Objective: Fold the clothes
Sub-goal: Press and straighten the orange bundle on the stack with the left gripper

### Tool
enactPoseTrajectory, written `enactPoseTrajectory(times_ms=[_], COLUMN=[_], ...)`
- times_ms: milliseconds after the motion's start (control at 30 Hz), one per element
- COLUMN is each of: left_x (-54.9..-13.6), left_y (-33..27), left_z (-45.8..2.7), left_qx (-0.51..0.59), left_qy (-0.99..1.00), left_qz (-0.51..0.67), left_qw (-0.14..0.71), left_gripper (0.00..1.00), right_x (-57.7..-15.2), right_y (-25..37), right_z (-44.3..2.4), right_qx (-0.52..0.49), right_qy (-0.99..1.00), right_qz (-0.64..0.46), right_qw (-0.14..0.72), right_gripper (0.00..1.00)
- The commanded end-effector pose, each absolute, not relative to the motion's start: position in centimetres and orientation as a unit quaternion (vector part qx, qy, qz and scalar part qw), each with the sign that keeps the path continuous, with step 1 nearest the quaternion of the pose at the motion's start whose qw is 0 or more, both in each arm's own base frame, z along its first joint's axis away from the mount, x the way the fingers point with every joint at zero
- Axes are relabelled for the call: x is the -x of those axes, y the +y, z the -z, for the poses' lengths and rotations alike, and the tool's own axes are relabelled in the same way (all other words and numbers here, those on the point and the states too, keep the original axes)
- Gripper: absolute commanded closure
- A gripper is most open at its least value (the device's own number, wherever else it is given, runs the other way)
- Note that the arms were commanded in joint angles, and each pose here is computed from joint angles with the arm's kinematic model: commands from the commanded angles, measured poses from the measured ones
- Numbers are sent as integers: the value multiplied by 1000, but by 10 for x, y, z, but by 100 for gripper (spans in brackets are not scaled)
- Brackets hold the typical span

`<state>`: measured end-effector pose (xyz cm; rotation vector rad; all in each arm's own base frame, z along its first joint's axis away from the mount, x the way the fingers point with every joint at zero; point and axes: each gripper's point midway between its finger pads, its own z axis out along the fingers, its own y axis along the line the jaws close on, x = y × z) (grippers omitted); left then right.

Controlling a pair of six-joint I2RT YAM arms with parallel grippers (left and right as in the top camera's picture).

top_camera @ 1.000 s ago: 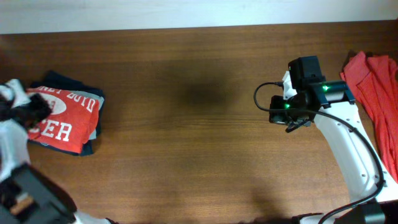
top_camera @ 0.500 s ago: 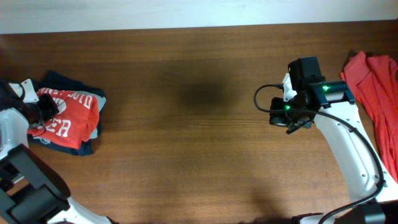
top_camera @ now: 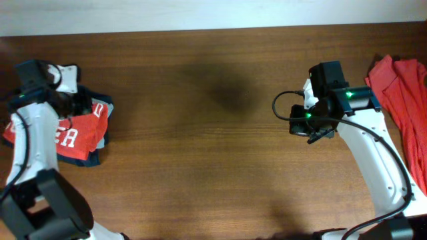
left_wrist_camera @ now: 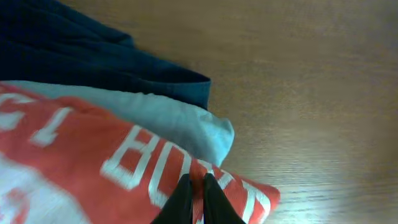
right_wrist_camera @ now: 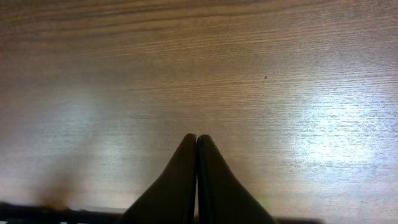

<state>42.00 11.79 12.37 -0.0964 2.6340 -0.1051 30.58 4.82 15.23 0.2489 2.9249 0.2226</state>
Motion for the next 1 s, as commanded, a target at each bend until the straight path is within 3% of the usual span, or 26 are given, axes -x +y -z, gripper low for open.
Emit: enactPoseTrajectory(times_ms=[0, 133, 367, 500, 767, 967], left_x=[-411, -418, -417, -404, -353, -321], left_y=[118, 129, 145, 162, 222, 269], left_z=[-65, -66, -158, -183, -169, -145], left_qx=[36, 78, 90, 143, 358, 451], left_qy=[983, 978, 967, 957, 908, 867], left_qz=[32, 22, -12, -58, -75, -75], left_qw=[180, 190, 237, 245, 204, 196], left_gripper=[95, 99, 88, 87, 86, 81], right_x=[-309, -309, -309, -309, -309, -309], right_y=[45, 45, 45, 45, 45, 45], right_z=[-161, -161, -161, -161, -161, -161], right_qx=[-83, -82, -82, -82, -82, -82], right_qy=[987, 987, 987, 987, 987, 987], right_qz=[-72, -71, -71, -71, -71, -71], right_qw=[114, 114, 114, 114, 114, 114], right_gripper=[95, 95, 95, 95, 94, 94])
